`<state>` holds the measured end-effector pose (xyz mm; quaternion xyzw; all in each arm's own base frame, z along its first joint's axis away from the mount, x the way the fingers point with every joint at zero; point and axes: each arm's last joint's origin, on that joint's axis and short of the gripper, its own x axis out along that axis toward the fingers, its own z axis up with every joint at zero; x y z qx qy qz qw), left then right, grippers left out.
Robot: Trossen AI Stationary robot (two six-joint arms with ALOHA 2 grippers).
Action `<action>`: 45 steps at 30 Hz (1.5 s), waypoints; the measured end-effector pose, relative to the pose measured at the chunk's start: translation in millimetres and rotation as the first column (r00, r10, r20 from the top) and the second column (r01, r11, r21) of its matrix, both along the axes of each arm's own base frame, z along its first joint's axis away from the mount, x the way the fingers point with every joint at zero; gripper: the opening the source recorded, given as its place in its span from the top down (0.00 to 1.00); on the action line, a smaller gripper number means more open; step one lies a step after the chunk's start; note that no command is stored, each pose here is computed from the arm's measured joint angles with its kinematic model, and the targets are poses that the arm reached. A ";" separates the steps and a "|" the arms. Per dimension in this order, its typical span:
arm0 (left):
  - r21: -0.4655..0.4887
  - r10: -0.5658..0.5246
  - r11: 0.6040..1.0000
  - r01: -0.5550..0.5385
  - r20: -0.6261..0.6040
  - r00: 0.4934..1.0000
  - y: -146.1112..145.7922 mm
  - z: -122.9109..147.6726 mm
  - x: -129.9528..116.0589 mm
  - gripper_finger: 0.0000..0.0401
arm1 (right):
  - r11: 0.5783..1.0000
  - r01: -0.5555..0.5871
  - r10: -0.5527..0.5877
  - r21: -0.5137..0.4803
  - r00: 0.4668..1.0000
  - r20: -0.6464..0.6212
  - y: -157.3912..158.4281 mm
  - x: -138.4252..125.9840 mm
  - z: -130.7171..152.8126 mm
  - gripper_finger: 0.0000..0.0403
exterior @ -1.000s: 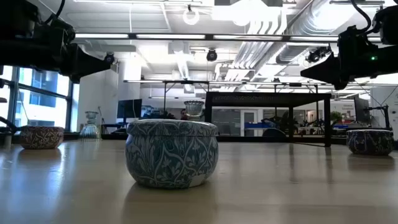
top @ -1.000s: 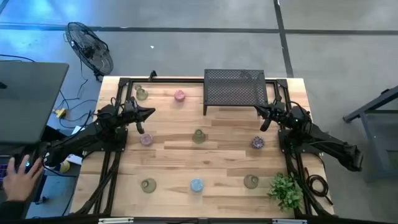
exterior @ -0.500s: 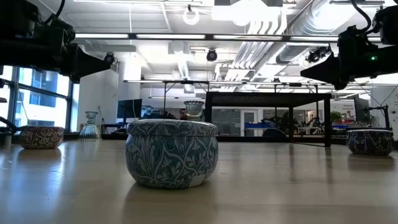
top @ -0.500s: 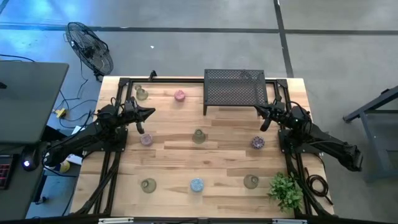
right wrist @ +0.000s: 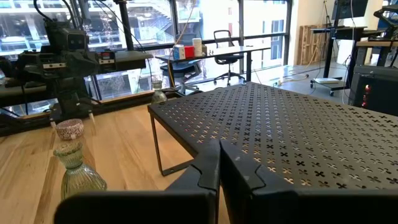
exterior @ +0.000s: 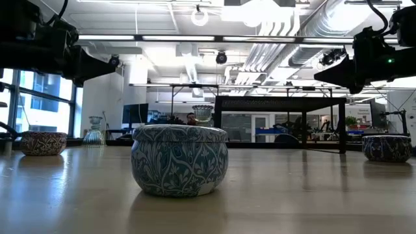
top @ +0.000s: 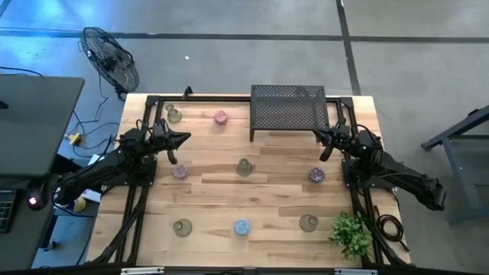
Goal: Pick & Place candle stick holders
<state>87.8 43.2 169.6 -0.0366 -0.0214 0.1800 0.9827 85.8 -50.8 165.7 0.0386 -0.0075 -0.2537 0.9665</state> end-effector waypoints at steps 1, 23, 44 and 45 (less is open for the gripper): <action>0.000 0.000 1.000 0.000 0.000 1.000 0.0 0.0 0.0 0.99 | 1.000 0.000 0.000 0.000 1.000 0.000 0.0 0.0 0.0 1.00; 0.001 -0.008 1.000 0.008 0.001 1.000 -0.2 0.1 0.1 0.99 | 1.000 0.000 0.000 0.003 1.000 0.003 0.0 0.0 0.1 1.00; -0.018 -0.052 0.998 0.052 0.009 0.999 -1.2 0.3 0.9 1.00 | 0.993 -0.118 0.102 0.009 0.892 0.440 10.0 -7.8 71.6 1.00; -0.018 -0.036 0.999 0.036 0.009 0.999 -0.8 0.3 0.7 1.00 | 0.992 -0.116 0.088 0.046 0.916 0.392 10.2 -5.2 73.9 1.00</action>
